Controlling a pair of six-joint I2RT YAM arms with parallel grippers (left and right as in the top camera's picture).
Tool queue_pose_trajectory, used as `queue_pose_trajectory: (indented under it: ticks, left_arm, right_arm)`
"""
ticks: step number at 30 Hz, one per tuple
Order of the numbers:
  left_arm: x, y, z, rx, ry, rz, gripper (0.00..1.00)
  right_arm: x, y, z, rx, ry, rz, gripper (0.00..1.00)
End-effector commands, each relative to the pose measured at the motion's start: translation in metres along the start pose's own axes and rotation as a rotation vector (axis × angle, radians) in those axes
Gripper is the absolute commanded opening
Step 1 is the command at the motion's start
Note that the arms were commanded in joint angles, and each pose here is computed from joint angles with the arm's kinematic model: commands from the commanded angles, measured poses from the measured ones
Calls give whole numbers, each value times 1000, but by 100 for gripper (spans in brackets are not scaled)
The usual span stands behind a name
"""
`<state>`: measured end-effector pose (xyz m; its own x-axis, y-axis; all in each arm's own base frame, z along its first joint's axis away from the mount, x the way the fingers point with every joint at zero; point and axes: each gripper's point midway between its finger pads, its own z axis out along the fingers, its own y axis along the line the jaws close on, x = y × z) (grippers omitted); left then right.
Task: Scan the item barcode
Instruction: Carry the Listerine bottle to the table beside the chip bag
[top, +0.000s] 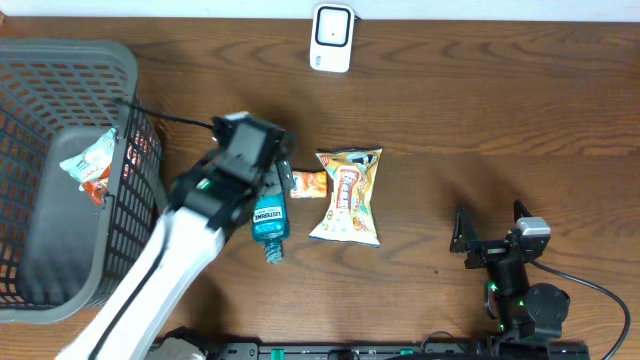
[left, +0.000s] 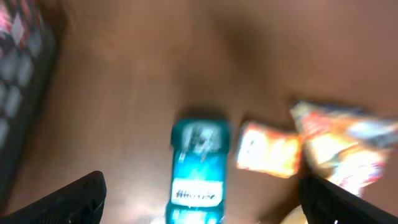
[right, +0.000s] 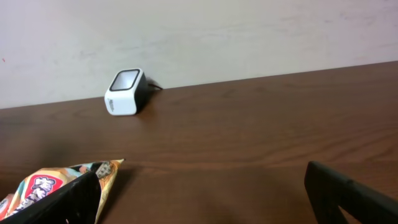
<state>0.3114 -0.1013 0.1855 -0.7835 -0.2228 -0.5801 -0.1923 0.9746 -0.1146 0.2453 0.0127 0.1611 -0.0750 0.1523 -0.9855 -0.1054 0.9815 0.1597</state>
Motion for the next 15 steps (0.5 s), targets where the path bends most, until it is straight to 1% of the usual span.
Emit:
queue_pose_trajectory:
  ticks: [1,3,5,9,15]
  left_arm:
    - [-41,-1,-48,73,-205,11,98]
    - [-59,-3,-71,126,-306,3,98]
    - [-77,4,-96,141,-416,-39,98]
    - [-101,24,-135,118,-589,-123,98]
    - [-123,52,-181,76,-785,-246,98]
  right_arm:
    - [1,1,0,-4,4,-11,99]
    - [1,1,0,-4,4,-11,99]
    - [1,1,0,-4,4,-11,99]
    - [1,1,0,-4,4,-11,99]
    - [1,1,0,-4,4,-11,99]
